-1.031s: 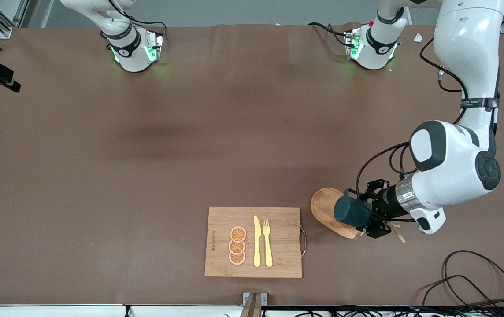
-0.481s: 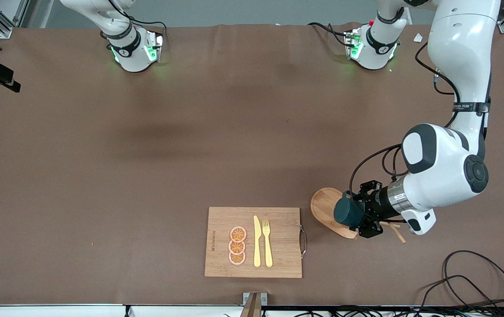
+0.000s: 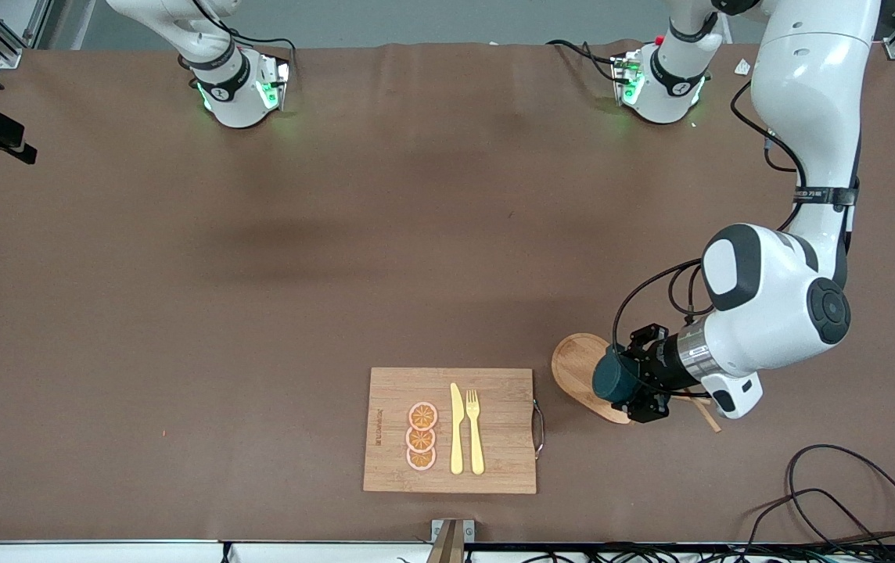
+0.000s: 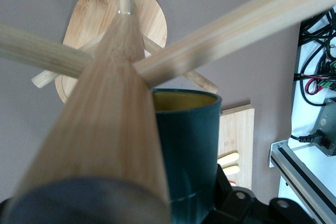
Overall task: Transfer cup from left to right arm and place
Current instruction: 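Lift the teal mug off the stand with the left gripper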
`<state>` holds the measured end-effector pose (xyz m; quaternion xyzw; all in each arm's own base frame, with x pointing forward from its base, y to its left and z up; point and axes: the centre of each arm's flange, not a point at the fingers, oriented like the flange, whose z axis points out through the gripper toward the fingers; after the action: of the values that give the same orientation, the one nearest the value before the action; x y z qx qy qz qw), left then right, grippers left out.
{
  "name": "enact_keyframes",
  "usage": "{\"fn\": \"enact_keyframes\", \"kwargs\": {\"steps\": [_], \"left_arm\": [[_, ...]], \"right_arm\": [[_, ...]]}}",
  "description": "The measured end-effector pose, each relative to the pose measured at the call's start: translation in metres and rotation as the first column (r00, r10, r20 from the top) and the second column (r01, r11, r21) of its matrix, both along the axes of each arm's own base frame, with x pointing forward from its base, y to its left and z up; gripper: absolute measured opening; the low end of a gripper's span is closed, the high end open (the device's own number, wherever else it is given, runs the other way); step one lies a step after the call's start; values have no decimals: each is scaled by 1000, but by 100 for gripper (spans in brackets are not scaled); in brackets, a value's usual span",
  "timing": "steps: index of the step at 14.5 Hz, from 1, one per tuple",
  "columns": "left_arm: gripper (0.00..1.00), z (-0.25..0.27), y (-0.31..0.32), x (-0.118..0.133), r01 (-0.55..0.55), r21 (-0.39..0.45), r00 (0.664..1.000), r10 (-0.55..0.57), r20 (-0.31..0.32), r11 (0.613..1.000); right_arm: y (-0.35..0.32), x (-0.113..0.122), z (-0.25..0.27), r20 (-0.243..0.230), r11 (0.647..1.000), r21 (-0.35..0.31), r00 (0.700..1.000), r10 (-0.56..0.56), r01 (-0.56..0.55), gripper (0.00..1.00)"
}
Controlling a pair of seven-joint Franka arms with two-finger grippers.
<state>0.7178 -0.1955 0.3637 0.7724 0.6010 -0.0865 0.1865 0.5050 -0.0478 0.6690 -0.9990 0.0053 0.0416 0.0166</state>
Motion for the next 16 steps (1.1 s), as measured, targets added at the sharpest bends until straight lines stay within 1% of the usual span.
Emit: {"fn": "enact_keyframes", "kwargs": {"steps": [5,9,12,14,16], "left_arm": [[85,12,-2,3,6,-8,1000,-5,27,1000],[85,38,-20,-2,27,-30,998,-25,58,999],[85,57,-42,-11,55,-37,996,-52,79,998],[85,70,-69,-22,74,-43,994,-70,86,996],[85,82,-100,-37,96,-24,991,-93,94,995]], "right_arm": [[0,0,0,0,1000,0,1000,0,0,100],[0,0,0,0,1000,0,1000,0,0,100],[0,0,0,0,1000,0,1000,0,0,100],[0,0,0,0,1000,0,1000,0,0,100],[0,0,0,0,1000,0,1000,1,-1,100]]}}
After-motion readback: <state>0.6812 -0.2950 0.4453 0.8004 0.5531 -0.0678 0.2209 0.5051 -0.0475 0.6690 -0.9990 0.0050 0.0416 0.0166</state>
